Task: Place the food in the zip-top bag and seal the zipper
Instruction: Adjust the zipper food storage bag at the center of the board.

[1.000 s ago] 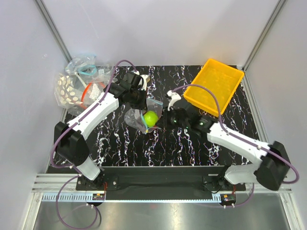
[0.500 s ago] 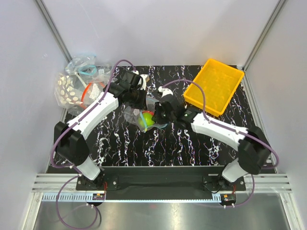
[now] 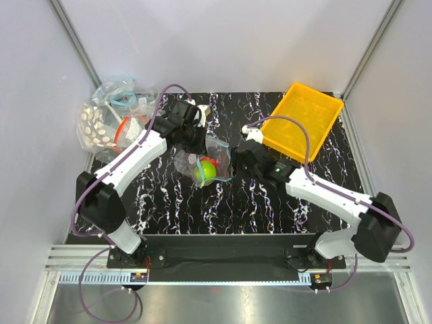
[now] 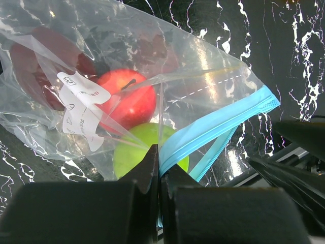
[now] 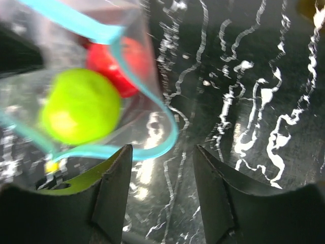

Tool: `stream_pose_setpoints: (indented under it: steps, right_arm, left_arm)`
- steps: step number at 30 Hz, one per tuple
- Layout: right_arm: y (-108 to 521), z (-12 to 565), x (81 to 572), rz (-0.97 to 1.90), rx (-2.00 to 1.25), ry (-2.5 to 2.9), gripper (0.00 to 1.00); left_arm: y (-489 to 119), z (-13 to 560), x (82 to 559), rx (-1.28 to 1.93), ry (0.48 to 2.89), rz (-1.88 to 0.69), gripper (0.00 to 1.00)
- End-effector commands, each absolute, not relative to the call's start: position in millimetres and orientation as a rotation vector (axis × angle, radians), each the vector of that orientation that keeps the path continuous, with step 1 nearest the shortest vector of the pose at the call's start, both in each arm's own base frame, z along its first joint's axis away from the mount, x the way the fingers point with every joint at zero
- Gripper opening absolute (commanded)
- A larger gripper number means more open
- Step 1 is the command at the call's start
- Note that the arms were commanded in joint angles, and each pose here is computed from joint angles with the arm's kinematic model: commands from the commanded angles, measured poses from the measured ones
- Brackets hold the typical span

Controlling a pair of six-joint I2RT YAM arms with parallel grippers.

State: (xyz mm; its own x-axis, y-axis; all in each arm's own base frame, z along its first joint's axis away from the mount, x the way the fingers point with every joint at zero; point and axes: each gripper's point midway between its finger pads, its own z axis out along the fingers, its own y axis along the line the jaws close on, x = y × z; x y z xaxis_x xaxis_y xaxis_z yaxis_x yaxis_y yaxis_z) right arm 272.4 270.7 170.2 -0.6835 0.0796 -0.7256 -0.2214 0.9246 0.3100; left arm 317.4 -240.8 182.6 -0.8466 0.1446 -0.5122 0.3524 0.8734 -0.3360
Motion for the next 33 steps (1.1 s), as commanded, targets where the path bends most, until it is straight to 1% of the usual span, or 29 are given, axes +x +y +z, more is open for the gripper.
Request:
stream_pose_setpoints:
  steps: [1,4,6,7,8,9,10,11,13,14,17,18,19,22,24,25,26,28,29,30,31,32,33]
  right_arm:
    - [265,151,287,0.369,-0.028,2.291,0.58]
    - [272,129,296,0.368,-0.011,2.32,0.58]
    - [277,115,301,0.368,-0.003,2.342,0.56]
    - [278,112,302,0.358,0.0,2.35,0.47]
    - [280,110,304,0.356,0.003,2.357,0.42]
    - [281,113,304,0.364,0.003,2.354,0.34]
    - [280,116,303,0.372,0.006,2.35,0.2]
    - [279,127,302,0.393,0.011,2.331,0.12]
    - [277,149,303,0.407,0.017,2.3,0.02]
    - [272,162,298,0.404,-0.003,2.294,0.0]
    - [279,215,289,0.489,-0.07,2.234,0.0]
    - [280,229,286,0.506,-0.085,2.218,0.0]
    - [287,263,284,0.556,-0.104,2.163,0.0]
    - [294,297,274,0.613,-0.162,2.15,0.0]
    - [291,289,272,0.555,-0.185,2.205,0.0]
    - [292,276,276,0.506,-0.212,2.238,0.0]
    - [285,265,279,0.435,-0.21,2.268,0.0]
    - [284,249,281,0.399,-0.218,2.299,0.0]
    - [287,247,279,0.416,-0.226,2.307,0.0]
    - [287,249,276,0.435,-0.219,2.307,0.0]
    - [288,265,273,0.489,-0.199,2.283,0.0]
    - [293,277,266,0.562,-0.216,2.267,0.0]
    - [295,288,262,0.608,-0.219,2.241,0.0]
  left_arm:
    - [-245,198,320,0.371,2.504,-0.633,0.0]
    - [-245,199,321,0.371,2.5,-0.63,0.0]
    - [-245,199,321,0.374,2.498,-0.628,0.0]
    - [-244,199,321,0.373,2.499,-0.625,0.0]
    - [-243,199,321,0.371,2.498,-0.619,0.0]
    - [-243,199,321,0.371,2.498,-0.614,0.0]
    - [-241,199,322,0.367,2.5,-0.601,0.0]
    - [-241,203,324,0.363,2.492,-0.596,0.0]
    - [-240,207,322,0.366,2.501,-0.564,0.0]
    - [-245,217,322,0.382,2.484,-0.559,0.0]
    - [-246,230,315,0.397,2.481,-0.481,0.0]
    - [-245,242,316,0.388,2.462,-0.452,0.0]
    - [-249,248,311,0.402,2.452,-0.454,0.0]
    - [-246,270,302,0.41,2.424,-0.417,0.0]
    - [-239,275,293,0.421,2.449,-0.356,0.0]
    - [-243,295,291,0.422,2.408,-0.373,0.0]
    - [-243,302,288,0.419,2.4,-0.375,0.0]
    - [-244,323,279,0.412,2.365,-0.404,0.0]
    - [-245,324,276,0.412,2.363,-0.416,0.0]
    - [-249,323,275,0.413,2.355,-0.444,0.0]
    - [-251,318,275,0.415,2.358,-0.455,0.0]
    - [-247,287,269,0.426,2.423,-0.428,0.0]
    - [-254,279,274,0.421,2.407,-0.457,0.0]
